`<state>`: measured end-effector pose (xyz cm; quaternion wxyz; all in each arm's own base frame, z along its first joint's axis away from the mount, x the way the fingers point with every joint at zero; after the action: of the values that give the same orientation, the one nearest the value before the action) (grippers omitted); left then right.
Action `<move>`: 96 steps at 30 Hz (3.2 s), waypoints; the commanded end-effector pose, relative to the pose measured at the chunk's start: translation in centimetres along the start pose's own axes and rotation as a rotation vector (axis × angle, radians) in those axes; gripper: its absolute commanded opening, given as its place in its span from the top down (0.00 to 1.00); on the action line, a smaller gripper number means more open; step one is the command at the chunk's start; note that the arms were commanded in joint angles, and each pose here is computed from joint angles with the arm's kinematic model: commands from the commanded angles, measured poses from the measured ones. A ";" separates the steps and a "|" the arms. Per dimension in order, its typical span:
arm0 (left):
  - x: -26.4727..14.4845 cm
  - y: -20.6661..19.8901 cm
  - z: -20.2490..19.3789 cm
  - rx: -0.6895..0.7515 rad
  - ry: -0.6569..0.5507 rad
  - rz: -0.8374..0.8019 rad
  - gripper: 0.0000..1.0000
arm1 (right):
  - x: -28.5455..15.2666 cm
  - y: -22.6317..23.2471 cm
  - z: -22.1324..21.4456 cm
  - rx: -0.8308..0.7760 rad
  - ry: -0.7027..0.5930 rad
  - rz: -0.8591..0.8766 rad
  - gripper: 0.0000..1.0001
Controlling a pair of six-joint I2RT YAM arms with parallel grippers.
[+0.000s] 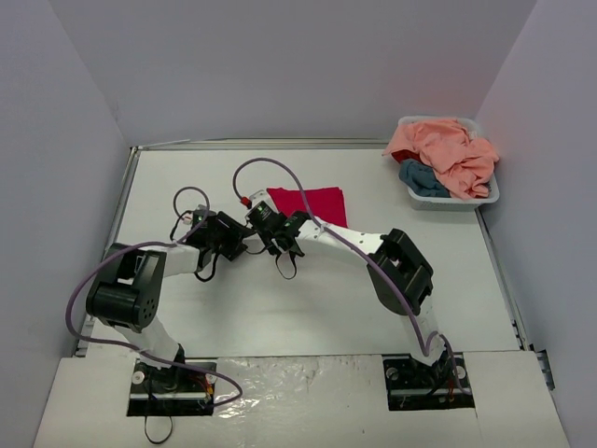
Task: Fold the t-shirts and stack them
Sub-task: Put the neatly folded tshirt into the corner of the board with the left arm
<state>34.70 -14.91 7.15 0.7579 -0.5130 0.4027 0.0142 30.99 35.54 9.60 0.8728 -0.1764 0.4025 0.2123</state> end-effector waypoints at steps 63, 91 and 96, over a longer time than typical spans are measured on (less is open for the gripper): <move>6.7 -4.2 -1.9 0.101 0.006 -0.067 0.97 | -6.3 -2.2 -0.7 0.018 -0.014 0.041 0.34; 6.3 -5.9 3.2 0.281 0.028 0.001 0.91 | -8.5 -5.7 -5.3 0.015 0.046 -0.080 0.29; 5.7 -6.0 5.3 0.317 0.006 0.029 0.91 | -8.5 -6.4 -5.4 0.031 0.051 -0.091 0.29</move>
<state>43.21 -17.27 7.36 0.8102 -0.4045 0.4223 -0.0409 25.73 26.80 13.55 0.8709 -0.1805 0.4181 0.1847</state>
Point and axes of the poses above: each gripper's point midway between its finger pads, its own x axis out along the fingers, its own y axis along the line the jaws close on, z = x × y, the point moved 4 cm from there along -x, back along the fingers
